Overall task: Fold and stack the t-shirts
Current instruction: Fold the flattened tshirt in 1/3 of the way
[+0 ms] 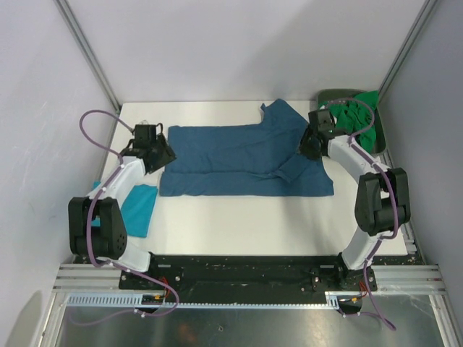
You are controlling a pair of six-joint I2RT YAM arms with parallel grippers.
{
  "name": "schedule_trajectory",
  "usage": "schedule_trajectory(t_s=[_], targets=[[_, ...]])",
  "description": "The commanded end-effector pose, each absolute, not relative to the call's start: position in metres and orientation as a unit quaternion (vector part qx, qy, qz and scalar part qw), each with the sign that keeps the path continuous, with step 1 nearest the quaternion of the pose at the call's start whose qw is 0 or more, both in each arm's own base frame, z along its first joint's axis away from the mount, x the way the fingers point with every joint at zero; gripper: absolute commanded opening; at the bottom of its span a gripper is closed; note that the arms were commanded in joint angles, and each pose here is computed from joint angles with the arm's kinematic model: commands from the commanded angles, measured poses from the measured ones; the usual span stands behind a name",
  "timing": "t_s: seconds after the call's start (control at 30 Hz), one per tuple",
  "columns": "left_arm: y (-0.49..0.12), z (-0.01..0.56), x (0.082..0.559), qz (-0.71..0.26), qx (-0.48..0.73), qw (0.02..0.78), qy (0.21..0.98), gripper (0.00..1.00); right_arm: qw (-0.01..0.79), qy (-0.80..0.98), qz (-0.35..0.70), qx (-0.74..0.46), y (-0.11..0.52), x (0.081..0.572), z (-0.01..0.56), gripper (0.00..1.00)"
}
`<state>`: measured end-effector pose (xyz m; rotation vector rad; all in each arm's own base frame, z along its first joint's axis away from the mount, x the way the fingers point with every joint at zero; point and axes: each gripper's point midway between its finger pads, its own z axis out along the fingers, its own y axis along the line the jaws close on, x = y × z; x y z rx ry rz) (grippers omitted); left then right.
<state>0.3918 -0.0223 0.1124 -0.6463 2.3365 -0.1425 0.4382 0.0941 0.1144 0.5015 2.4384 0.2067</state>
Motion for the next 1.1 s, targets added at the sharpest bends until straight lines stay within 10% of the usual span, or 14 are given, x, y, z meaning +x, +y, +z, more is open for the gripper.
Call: schedule_trajectory(t_s=[0.0, 1.07], targets=[[-0.050, 0.110, 0.373, -0.099, -0.220, 0.336, 0.910, 0.67, 0.297, 0.931, 0.093, 0.189, 0.115, 0.406, 0.102, 0.44], [-0.072, 0.093, 0.357, -0.122, -0.184, 0.308, 0.925, 0.65, 0.231, 0.943, 0.086, 0.226, 0.149, 0.367, 0.035, 0.50]])
